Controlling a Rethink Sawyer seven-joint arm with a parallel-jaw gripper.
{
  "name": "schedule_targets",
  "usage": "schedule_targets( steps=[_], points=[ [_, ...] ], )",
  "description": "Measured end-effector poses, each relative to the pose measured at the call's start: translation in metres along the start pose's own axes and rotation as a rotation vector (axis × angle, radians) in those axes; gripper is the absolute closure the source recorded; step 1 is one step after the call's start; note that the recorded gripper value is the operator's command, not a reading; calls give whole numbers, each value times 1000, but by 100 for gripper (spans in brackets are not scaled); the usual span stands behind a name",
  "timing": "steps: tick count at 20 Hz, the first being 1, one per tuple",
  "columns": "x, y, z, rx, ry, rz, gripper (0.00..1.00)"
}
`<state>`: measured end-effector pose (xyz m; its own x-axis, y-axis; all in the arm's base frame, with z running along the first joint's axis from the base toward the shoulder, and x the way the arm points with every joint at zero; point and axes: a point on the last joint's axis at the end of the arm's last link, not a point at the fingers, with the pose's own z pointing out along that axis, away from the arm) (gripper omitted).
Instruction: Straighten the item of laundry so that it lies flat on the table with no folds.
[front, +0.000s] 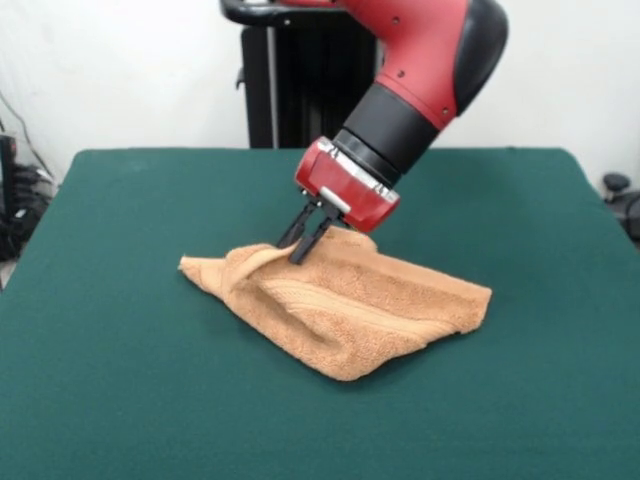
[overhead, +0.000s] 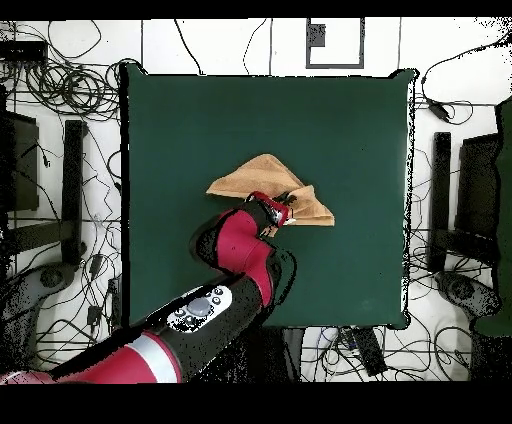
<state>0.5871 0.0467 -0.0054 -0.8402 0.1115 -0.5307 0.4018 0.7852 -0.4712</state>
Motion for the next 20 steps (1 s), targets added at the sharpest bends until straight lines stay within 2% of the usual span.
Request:
schedule_targets(
  steps=[6,12,20],
  points=[
    [-14,-6,-11,11,40,6,100],
    [-29,-16,-32,9,104,4,100],
    [-45,-16,-79,-8,160,-3,100]
  ],
)
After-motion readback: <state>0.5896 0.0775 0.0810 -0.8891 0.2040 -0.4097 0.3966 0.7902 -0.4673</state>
